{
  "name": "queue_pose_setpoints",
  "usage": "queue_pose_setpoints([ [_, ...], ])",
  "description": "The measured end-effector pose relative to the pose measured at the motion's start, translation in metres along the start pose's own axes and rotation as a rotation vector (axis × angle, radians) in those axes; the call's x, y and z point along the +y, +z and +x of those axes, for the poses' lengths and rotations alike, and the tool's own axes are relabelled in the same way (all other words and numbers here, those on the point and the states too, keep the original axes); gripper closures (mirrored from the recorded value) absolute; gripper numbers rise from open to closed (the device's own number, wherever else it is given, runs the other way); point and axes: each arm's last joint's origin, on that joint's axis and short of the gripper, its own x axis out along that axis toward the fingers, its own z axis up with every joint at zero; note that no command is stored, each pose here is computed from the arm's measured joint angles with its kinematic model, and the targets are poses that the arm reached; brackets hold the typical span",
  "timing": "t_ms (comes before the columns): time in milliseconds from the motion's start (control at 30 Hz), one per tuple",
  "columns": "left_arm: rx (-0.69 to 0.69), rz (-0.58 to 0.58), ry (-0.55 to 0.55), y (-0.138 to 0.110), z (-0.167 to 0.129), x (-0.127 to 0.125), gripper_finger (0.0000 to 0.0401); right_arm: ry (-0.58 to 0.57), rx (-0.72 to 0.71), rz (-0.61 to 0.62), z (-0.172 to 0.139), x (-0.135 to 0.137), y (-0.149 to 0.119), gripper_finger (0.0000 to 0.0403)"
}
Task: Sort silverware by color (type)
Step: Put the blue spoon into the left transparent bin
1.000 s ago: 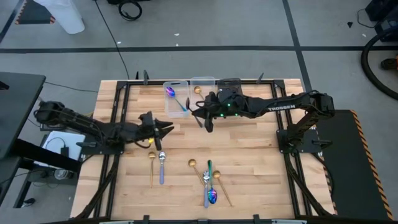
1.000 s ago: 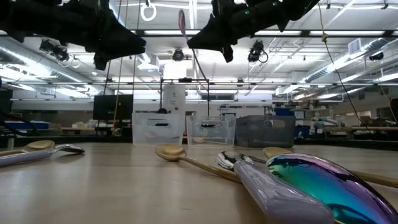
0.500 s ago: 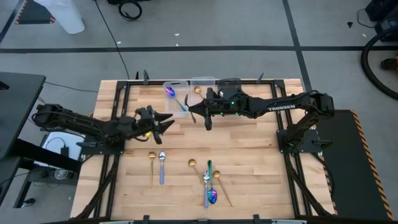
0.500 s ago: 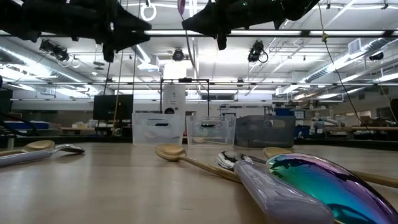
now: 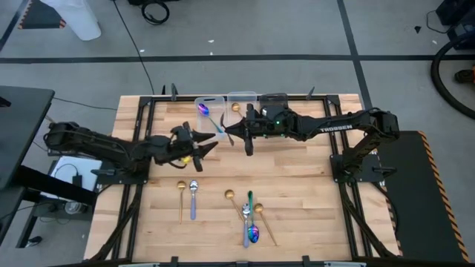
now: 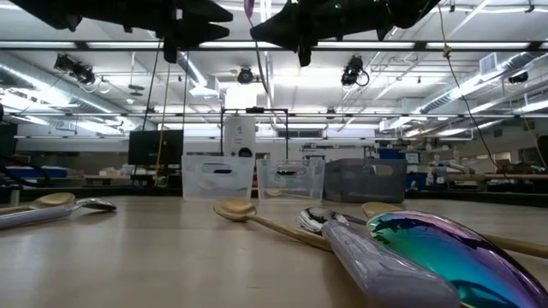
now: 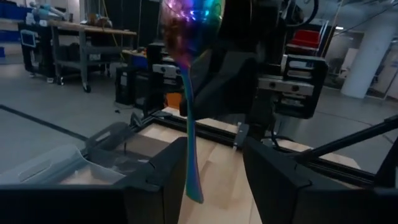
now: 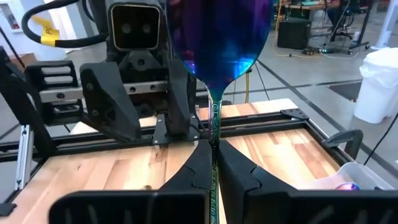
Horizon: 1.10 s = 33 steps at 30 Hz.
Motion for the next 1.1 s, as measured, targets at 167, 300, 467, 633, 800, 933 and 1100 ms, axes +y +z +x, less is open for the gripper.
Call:
queue_pose_setpoints([
  [167, 0.046, 0.036, 0.018, -0.006, 0.015, -0.003, 0.0236, 0.029, -0.013, -0.039, 0.000, 0.001, 0.004, 0.0386],
  [300, 0.079, 0.065, 0.041, -0.012, 0.028, -0.004, 0.0236, 0.040, -0.028, -0.067, 0.001, 0.002, 0.009, 0.0386],
  [467, 0.097, 0.100, 0.051, -0.015, 0.041, -0.005, 0.0236, 0.050, -0.032, -0.070, 0.001, 0.002, 0.013, 0.0386],
  [633, 0.099, 0.111, 0.068, -0.014, 0.049, 0.000, 0.0236, 0.050, -0.029, -0.070, 0.001, 0.002, 0.013, 0.0386],
  [800, 0.093, 0.106, 0.062, -0.011, 0.053, 0.007, 0.0236, 0.053, -0.044, -0.092, 0.001, 0.004, 0.014, 0.0386],
  [933, 0.078, 0.095, 0.026, -0.008, 0.055, 0.011, 0.0237, 0.053, -0.056, -0.107, 0.001, 0.005, 0.015, 0.0386],
  [1100, 0.054, 0.085, 0.012, -0.005, 0.055, 0.011, 0.0263, 0.031, -0.059, -0.110, 0.001, 0.004, 0.015, 0.0386],
])
